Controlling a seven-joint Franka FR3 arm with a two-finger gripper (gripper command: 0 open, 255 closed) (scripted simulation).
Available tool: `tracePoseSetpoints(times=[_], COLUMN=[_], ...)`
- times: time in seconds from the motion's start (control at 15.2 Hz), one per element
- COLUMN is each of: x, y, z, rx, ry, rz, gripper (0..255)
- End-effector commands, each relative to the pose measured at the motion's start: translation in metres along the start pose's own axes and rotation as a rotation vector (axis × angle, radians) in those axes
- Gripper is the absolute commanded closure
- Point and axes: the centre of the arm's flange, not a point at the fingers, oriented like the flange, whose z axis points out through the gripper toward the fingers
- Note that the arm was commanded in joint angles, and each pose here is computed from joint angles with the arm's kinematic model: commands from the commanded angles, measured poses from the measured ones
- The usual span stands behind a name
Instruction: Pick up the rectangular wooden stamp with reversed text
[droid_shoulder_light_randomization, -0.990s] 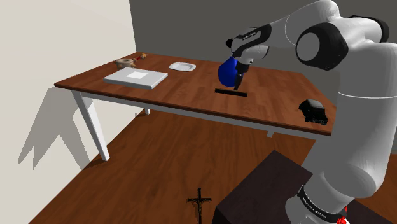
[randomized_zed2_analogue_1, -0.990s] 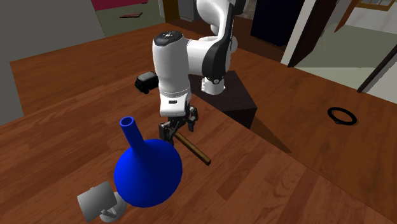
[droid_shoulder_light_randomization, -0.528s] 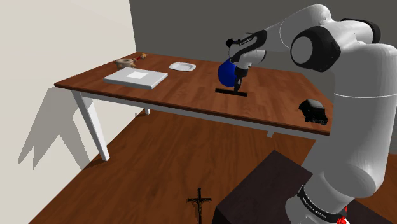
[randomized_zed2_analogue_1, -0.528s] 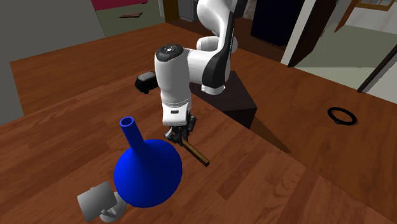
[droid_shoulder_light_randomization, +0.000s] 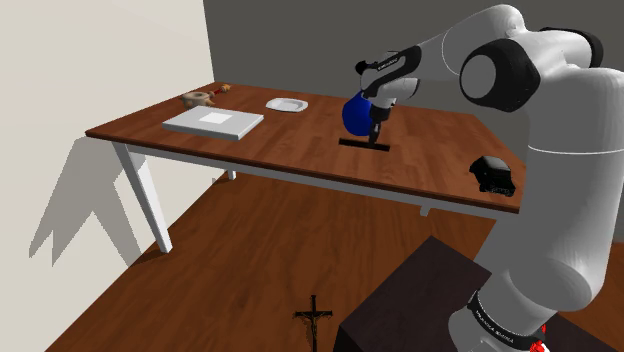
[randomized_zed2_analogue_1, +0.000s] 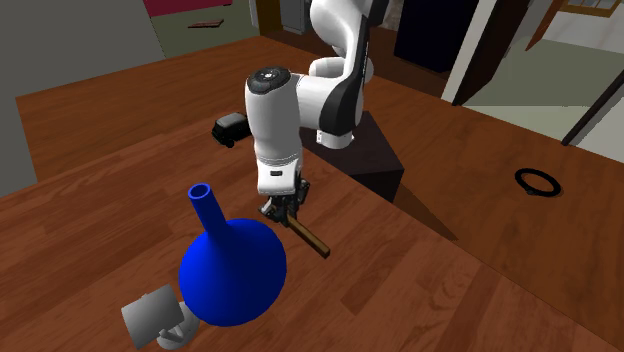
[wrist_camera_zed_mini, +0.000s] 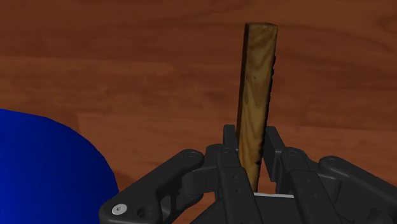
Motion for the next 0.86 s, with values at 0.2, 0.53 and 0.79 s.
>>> tracePoseSetpoints(times=[0.2,0.53,0.79], x=[0.001,0.002,0.003], y=[0.001,0.001,0.001], z=[-0.025,-0.051,-0.063], rx=[0.002,0.002,0.002], ry=[-0.002,-0.002,-0.002], rz=[0.0,0.0,0.0], gripper=[255,255,255])
